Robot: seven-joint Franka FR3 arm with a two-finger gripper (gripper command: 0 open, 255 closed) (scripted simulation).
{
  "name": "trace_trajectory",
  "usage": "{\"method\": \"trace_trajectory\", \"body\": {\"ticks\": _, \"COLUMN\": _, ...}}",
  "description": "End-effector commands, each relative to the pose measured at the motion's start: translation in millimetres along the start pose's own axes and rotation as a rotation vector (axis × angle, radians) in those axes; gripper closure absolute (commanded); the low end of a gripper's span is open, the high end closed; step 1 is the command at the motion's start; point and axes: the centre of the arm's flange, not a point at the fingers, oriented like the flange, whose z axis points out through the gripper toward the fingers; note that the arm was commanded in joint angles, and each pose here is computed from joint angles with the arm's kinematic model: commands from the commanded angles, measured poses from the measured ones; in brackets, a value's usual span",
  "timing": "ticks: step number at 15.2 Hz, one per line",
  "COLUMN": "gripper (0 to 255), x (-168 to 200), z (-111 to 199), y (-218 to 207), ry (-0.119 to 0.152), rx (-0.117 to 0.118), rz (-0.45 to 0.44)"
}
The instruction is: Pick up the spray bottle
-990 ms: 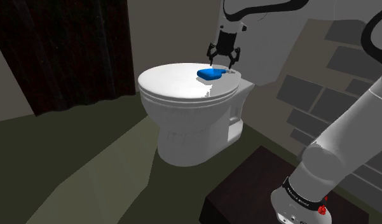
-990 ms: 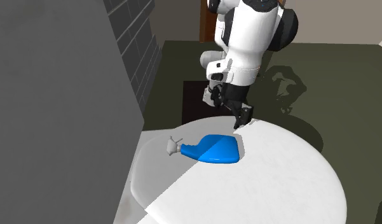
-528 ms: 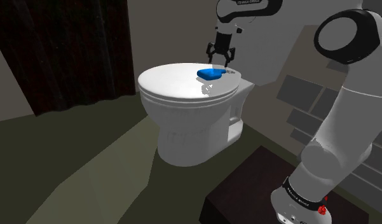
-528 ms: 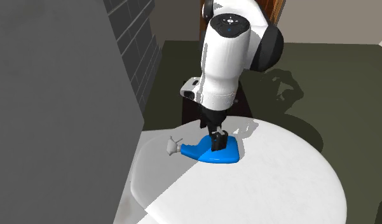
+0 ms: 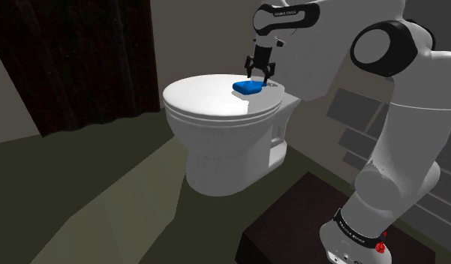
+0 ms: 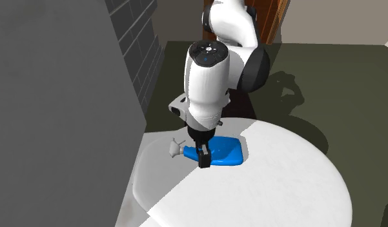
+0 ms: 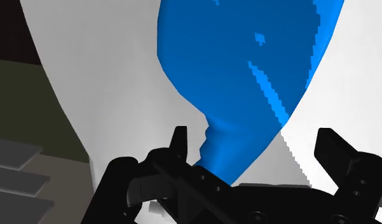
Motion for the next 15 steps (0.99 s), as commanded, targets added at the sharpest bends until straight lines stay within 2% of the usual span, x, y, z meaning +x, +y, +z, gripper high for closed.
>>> {"method": "trace_trajectory", "body": {"ticks": 1, "gripper": 0, "x": 0.6, "z": 10.5, "y": 0.5, "ry": 0.0, "rx": 0.0, "rz": 0.001}}
{"method": "trace_trajectory", "body": {"ticks": 4, "gripper": 0, "x": 0.4, "z": 18.8, "y": 0.8, "ry": 0.0, "rx": 0.0, "rz": 0.001}}
{"method": "trace_trajectory", "body": {"ticks": 5, "gripper": 255, "x": -0.1, "z": 18.6, "y": 1.1, "ry": 0.0, "rx": 0.0, "rz": 0.001}}
{"method": "trace_trajectory", "body": {"ticks": 15, "gripper": 255, "x": 0.5, "z": 13.5, "y": 0.6, "ry": 0.0, "rx": 0.0, "rz": 0.001}}
